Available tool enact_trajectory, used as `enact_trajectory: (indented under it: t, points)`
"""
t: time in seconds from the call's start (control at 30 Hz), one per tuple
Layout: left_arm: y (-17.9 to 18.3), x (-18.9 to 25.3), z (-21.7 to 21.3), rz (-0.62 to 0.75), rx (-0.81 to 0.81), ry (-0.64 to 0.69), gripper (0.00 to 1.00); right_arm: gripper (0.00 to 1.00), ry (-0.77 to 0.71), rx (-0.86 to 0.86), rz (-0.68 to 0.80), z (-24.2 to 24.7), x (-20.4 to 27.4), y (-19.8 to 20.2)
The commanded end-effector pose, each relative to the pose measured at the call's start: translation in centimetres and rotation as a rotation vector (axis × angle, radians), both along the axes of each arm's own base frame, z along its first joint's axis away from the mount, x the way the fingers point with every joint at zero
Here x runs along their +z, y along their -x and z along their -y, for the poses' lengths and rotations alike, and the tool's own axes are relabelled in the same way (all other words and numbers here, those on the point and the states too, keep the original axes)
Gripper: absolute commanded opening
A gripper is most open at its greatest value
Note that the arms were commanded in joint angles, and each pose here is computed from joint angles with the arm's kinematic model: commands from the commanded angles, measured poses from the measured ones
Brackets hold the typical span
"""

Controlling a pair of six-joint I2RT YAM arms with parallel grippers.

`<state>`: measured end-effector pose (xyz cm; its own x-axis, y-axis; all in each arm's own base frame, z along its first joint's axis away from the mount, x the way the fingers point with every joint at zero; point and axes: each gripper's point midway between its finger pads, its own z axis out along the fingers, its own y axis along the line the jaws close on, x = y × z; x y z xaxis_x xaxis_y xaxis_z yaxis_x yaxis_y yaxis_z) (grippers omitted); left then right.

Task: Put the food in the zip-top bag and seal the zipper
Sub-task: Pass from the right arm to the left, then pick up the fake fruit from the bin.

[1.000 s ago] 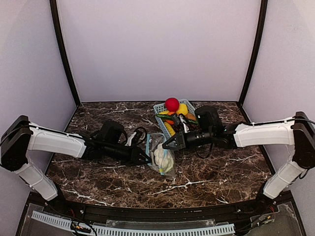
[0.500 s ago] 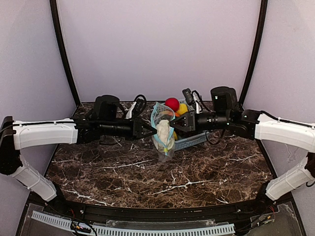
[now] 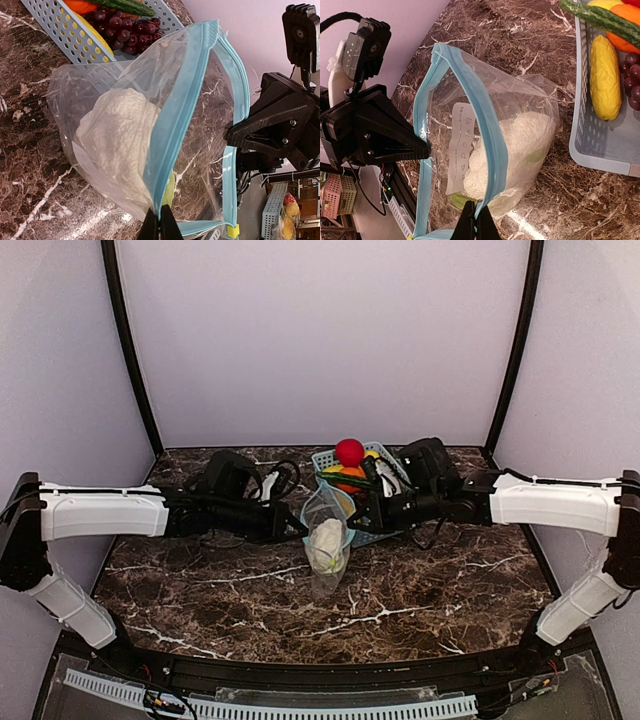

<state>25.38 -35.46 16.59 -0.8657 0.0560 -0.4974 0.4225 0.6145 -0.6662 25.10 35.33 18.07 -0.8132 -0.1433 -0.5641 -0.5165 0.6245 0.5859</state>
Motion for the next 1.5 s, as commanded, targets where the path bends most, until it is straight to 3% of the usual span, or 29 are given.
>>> enact_trajectory:
  t: [0.0, 0.13, 0.33, 0.43, 0.53, 1.0, 1.47]
  points:
    - [-0.5, 2.6, 0.0, 0.085, -0.009, 0.006, 0.01, 0.0, -0.031, -0.042, 0.122, 0.7, 3.8, -1.2]
    - [-0.5, 1.3, -0.7, 0.053, -0.005, -0.019, 0.01, 0.0, 0.019, -0.066, 0.1, 1.3, 2.3, -1.4]
    - [-1.1, 0.1, -1.4, 0.026, -0.022, -0.025, 0.01, 0.5, 0.041, -0.076, 0.14, 1.7, 3.1, -1.8]
    - [-2.1, -0.3, -2.5, 0.019, -0.021, -0.029, 0.01, 0.62, 0.083, -0.099, 0.202, 2.7, 4.6, -2.4]
    - [-3.3, -0.5, -3.8, -0.002, -0.023, -0.037, 0.01, 0.68, 0.16, -0.133, 0.247, 4.1, 5.1, -3.2]
    - [-3.6, 1.0, -4.4, 0.088, -0.294, -0.1, 0.01, 0.54, 0.351, -0.12, 0.189, 4.6, 0.0, -11.1]
    - [-4.0, -1.0, -6.5, 0.073, -0.212, -0.225, 0.01, 0.44, 0.446, -0.002, 0.155, 0.2, -7.8, -15.9]
